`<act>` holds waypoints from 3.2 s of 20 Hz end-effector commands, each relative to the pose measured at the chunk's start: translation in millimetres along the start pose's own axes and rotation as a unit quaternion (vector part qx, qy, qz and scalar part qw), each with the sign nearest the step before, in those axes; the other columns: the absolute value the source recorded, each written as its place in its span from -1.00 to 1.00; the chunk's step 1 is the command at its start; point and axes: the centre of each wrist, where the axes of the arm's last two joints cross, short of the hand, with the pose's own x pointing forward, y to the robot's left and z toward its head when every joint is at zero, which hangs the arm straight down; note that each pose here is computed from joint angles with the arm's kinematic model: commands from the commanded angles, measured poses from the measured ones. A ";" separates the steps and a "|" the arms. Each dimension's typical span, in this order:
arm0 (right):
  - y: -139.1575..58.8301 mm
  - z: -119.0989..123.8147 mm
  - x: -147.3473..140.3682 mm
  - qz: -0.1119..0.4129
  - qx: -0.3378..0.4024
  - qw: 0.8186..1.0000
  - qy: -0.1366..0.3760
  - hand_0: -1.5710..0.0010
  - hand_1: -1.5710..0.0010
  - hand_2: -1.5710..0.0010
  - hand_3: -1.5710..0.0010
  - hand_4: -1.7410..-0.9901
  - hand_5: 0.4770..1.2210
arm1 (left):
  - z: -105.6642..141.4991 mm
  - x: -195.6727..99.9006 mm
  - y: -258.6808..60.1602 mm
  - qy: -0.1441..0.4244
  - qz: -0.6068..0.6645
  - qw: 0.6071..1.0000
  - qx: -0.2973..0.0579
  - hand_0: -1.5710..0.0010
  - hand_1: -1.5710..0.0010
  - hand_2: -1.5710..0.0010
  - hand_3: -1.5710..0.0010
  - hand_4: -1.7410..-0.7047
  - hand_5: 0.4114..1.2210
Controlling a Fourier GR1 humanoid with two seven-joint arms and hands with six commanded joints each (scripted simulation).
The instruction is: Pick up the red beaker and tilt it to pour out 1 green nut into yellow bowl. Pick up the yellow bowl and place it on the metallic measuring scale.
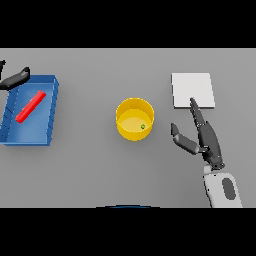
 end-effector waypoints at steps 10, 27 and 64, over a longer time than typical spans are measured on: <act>-1.1 -38.6 34.4 0.111 0.119 0.985 -0.054 0.99 1.00 1.00 1.00 0.44 -0.45 | 2.2 0.1 -8.1 -0.043 0.041 0.998 0.018 0.99 0.99 0.99 0.99 0.96 -0.29; 42.4 -101.7 78.8 0.448 0.389 0.796 -0.121 1.00 1.00 1.00 1.00 0.41 -0.55 | -1.8 -10.6 -7.3 -0.056 0.068 0.996 0.013 1.00 1.00 1.00 1.00 0.87 -0.24; 68.1 -116.9 54.3 0.482 0.472 0.734 -0.088 -0.83 -0.80 -0.79 -0.47 -0.85 0.94 | 3.8 -5.0 -9.9 -0.066 0.071 0.995 0.016 1.00 1.00 1.00 1.00 0.83 -0.22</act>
